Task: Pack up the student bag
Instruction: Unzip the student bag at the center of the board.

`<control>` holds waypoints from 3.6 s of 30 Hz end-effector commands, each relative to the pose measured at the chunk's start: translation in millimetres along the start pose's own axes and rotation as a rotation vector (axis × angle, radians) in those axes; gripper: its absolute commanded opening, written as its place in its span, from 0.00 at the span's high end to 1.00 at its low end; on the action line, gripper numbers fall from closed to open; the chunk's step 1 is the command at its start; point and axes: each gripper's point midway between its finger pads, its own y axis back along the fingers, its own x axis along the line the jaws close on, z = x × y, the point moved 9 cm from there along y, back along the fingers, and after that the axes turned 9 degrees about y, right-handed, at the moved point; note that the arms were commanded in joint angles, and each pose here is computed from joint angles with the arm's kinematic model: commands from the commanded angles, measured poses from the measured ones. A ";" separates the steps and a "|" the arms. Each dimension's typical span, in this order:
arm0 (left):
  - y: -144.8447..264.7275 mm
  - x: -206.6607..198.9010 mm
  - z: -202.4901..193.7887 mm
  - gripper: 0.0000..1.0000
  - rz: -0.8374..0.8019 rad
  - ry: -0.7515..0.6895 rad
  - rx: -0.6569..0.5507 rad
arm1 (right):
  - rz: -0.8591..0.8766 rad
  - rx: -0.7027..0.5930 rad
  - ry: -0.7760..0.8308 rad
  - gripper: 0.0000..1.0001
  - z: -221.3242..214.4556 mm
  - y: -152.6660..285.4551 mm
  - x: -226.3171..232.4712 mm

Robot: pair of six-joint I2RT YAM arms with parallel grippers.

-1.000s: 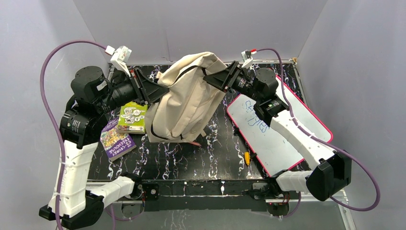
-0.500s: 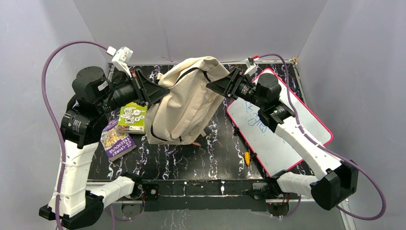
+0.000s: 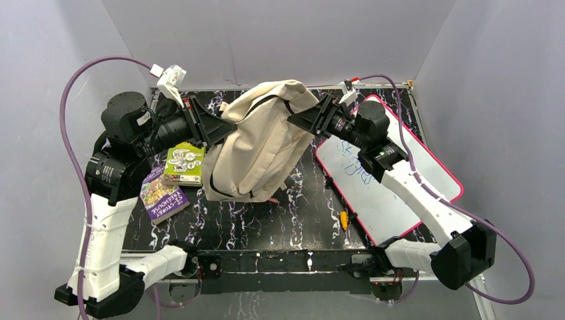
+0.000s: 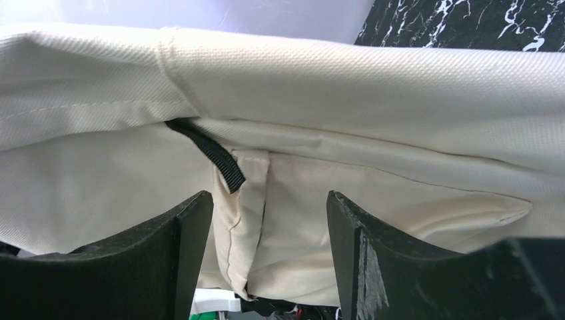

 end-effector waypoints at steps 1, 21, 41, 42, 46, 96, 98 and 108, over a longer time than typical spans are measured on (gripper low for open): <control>11.2 -23.4 12.1 1.00 -0.132 -0.097 -0.082 | 0.089 -0.064 0.049 0.30 19.4 -2.5 16.1; 7.8 -18.8 8.4 1.00 -0.131 -0.083 -0.065 | 0.189 -0.108 0.113 0.38 28.7 4.7 32.8; 8.7 -19.0 6.7 1.00 -0.139 -0.078 -0.064 | 0.202 -0.088 0.089 0.61 25.2 -0.6 27.8; 8.7 -19.0 6.7 1.00 -0.139 -0.078 -0.064 | 0.203 -0.086 0.087 0.62 24.7 -0.9 27.5; 8.5 -18.8 6.1 1.00 -0.141 -0.074 -0.062 | 0.202 -0.080 0.079 0.61 23.6 -2.5 25.5; -40.2 22.7 19.2 1.00 0.041 0.007 -0.081 | 0.350 -0.081 0.321 1.00 64.6 3.9 79.3; -43.0 21.0 26.6 1.00 0.046 -0.012 -0.098 | 0.356 -0.080 0.340 1.00 71.1 -1.8 82.6; -70.8 16.6 71.5 1.00 0.042 -0.158 -0.185 | 0.390 -0.081 0.395 1.00 104.2 -38.0 93.2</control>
